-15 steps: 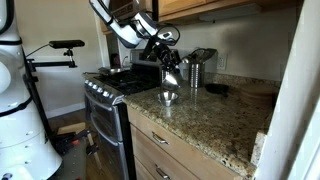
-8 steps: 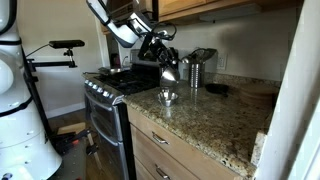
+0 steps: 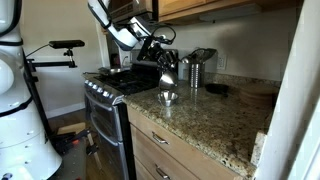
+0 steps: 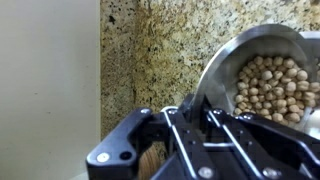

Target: Pour the contents in the right silver bowl into the other

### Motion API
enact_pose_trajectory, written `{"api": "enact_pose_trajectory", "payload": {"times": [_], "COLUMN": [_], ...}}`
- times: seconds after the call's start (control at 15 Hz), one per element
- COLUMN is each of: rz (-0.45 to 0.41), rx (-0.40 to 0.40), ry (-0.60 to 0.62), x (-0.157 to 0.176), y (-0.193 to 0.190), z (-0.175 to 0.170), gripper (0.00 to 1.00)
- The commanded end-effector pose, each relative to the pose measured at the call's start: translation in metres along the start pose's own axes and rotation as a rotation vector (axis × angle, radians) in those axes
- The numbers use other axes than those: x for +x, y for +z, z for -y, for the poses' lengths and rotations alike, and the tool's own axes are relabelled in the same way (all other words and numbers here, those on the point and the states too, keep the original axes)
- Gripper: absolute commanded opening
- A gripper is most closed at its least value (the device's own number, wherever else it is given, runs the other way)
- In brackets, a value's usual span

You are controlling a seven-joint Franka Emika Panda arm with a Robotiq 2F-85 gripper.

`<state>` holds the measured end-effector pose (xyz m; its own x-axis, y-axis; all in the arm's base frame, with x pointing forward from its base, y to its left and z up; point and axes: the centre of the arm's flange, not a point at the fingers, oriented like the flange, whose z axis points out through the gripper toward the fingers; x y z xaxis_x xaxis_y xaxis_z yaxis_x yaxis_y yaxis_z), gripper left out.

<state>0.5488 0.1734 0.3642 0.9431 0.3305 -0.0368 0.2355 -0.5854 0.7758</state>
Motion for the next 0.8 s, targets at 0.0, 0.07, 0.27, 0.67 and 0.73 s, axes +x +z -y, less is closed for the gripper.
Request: {"api": "enact_pose_trajectory", "payload": {"times": [0.0,0.07,0.27,0.67,0.73], "rz": [0.01,0.012,0.018,0.01,0.012], "rx": [-0.039,-0.039,-0.049,-0.092,-0.105], "ry": [0.0,-0.003,-0.006,-0.02,-0.019], "x": [-0.0012,-0.0008,0.0001,0.0017,0.0019], "y": [0.0056,0.0073,0.0095,0.0107,0.0106], "z": [0.0034,0.0044,0.0068,0.0096,0.0107], "gripper": [0.06,0.06,0.06,0.06,0.06]}}
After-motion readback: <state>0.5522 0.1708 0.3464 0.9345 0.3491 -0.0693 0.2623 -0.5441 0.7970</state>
